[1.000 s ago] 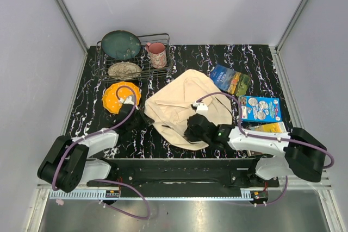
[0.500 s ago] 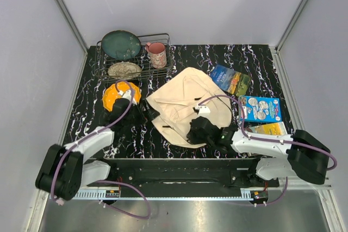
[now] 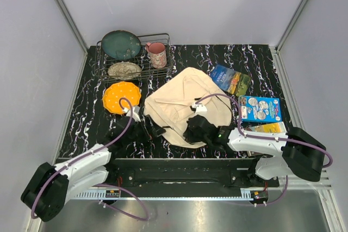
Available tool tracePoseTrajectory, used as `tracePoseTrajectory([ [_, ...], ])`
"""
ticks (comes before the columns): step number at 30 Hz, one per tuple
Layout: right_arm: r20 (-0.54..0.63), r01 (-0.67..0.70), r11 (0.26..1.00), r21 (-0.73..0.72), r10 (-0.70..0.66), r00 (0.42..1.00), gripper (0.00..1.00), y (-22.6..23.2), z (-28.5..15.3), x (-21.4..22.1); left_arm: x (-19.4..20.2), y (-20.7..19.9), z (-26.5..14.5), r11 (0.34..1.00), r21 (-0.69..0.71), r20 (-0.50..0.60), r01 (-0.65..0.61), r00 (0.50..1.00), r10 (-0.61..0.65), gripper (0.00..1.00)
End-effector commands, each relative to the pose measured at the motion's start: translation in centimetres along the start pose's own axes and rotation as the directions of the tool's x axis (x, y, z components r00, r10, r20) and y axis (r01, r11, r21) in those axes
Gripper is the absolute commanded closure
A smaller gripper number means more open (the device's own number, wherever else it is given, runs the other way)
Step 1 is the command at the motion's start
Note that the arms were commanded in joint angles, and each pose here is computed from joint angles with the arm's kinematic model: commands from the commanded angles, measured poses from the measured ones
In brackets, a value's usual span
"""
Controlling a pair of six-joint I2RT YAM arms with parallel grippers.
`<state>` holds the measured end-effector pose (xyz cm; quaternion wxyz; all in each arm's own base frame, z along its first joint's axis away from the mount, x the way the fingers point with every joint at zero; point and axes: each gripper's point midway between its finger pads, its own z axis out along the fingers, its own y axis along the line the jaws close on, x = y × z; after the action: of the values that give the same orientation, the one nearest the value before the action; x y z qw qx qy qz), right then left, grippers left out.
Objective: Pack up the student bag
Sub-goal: Unzip the student bag at the center of the board.
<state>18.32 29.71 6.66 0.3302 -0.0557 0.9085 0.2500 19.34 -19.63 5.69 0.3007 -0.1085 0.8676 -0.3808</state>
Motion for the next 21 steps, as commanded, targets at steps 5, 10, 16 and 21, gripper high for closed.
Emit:
tracePoseTrajectory([
  [5,0.076,-0.017,0.994,-0.11,0.025,0.997,1.0,3.7,-1.5,-3.6,0.0,-1.7,2.2,0.994,0.039,0.067,0.106,0.992,-0.108,0.01],
  [10,0.063,-0.027,0.993,-0.115,0.034,0.997,1.0,3.6,-1.6,-3.1,0.4,-4.7,4.3,0.991,0.096,0.026,0.092,0.995,-0.095,0.02],
  [16,0.053,-0.036,0.994,-0.106,0.041,0.998,1.0,2.9,-2.0,-2.6,1.4,-4.9,6.0,0.979,0.14,-0.005,0.146,0.989,-0.147,0.3],
  [21,0.055,-0.035,0.997,-0.065,0.039,0.998,1.0,1.5,-2.4,-2.2,1.1,-4.6,6.3,0.985,0.117,0.012,0.13,0.991,-0.133,0.83],
])
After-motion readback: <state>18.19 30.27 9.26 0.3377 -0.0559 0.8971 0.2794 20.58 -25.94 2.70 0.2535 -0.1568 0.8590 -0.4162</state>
